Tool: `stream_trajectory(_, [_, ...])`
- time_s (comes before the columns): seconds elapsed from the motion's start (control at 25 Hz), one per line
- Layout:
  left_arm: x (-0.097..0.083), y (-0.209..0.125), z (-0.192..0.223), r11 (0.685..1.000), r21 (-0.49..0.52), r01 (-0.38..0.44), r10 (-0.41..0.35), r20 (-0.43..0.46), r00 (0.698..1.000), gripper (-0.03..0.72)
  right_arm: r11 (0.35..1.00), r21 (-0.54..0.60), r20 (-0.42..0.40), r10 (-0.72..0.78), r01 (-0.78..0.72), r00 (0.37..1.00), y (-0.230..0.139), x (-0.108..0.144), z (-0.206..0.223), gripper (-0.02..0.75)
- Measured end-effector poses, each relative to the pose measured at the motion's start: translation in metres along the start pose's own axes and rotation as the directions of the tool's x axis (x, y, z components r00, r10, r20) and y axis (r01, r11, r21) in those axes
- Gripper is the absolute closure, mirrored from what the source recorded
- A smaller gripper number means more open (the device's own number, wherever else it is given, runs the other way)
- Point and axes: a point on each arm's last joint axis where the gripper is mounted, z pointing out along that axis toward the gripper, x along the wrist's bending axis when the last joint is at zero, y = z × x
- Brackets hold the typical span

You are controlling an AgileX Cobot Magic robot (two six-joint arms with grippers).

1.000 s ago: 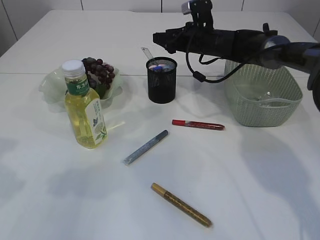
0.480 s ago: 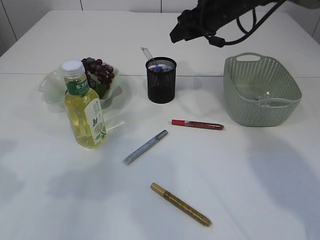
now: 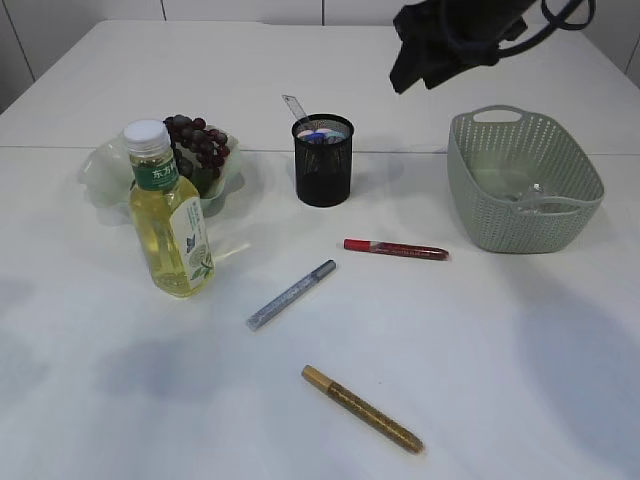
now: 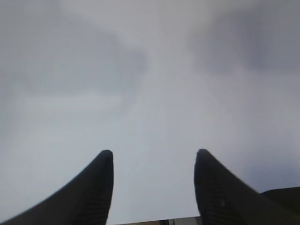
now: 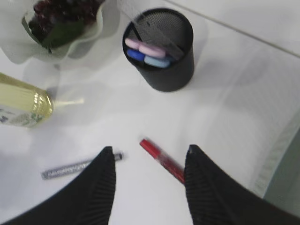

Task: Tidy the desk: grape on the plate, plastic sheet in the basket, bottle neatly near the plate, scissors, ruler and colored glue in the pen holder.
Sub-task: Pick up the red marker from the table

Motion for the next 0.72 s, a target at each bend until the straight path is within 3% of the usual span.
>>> stream_trajectory(0.36, [-0.001,0.000,0.000,1.000,0.001,0.008,-0.008,0.011,1.000,0.284,0.974,0.222,0.063,-0.055,0.040,0.996,-0.054,0.009,0.015,0.351])
stream_trajectory(0.48, [-0.001,0.000,0.000,1.000,0.001,0.008,-0.008,0.011,1.000,0.284,0.951,0.232,0.026,-0.215,0.203,0.976,-0.053,0.026,0.023,0.351])
stream_trajectory(0.6, [-0.001,0.001,0.000,1.000,-0.008,0.008,-0.008,0.011,1.000,0.284,0.881,0.193,-0.013,-0.438,0.432,0.899,-0.048,0.041,0.036,0.351])
stream_trajectory(0.72, [-0.001,0.002,0.000,1.000,-0.022,0.003,-0.003,0.012,1.000,0.285,0.834,0.162,-0.017,-0.532,0.528,0.846,-0.045,0.049,0.052,0.351])
